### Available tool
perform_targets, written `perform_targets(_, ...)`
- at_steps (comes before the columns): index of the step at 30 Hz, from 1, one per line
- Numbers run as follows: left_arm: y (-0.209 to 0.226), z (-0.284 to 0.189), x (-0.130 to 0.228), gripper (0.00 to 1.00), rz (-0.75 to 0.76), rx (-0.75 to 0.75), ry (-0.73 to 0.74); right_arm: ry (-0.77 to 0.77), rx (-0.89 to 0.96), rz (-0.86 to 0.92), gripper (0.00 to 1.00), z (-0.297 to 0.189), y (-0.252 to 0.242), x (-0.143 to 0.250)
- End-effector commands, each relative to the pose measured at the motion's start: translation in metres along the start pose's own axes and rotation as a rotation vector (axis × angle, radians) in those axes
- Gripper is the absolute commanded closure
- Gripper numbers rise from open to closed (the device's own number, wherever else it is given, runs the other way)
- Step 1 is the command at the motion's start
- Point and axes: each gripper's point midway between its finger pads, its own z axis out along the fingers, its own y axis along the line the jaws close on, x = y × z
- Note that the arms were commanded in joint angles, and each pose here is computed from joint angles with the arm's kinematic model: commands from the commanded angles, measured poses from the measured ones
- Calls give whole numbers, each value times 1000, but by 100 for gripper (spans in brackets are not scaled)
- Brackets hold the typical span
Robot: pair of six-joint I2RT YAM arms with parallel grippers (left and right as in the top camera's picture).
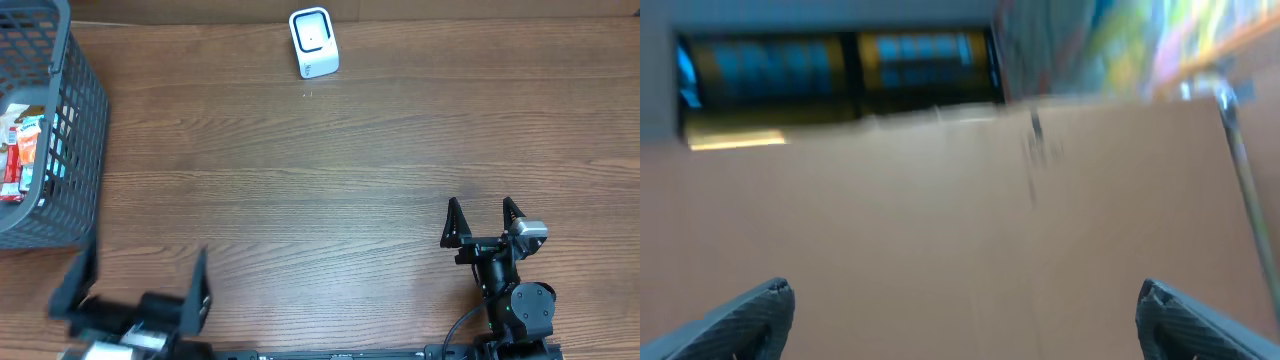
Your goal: Scan the item barcode
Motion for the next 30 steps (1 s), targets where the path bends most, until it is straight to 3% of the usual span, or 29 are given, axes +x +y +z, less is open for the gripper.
perform_targets(1, 20, -11, -61, 0, 79, -113, -140, -7, 13, 1, 0, 0, -3, 1)
perform_targets(8, 41, -33, -159, 1, 225, -264, -402, -7, 13, 1, 0, 0, -3, 1)
perform_targets(17, 46, -46, -251, 0, 255, -330, -742, -7, 13, 1, 0, 0, -3, 1)
perform_targets(25, 53, -15, -287, 0, 255, -338, -781, -7, 13, 1, 0, 0, -3, 1)
perform_targets(30, 59, 24, -297, 1, 357, -377, -733, -7, 13, 1, 0, 0, -3, 1)
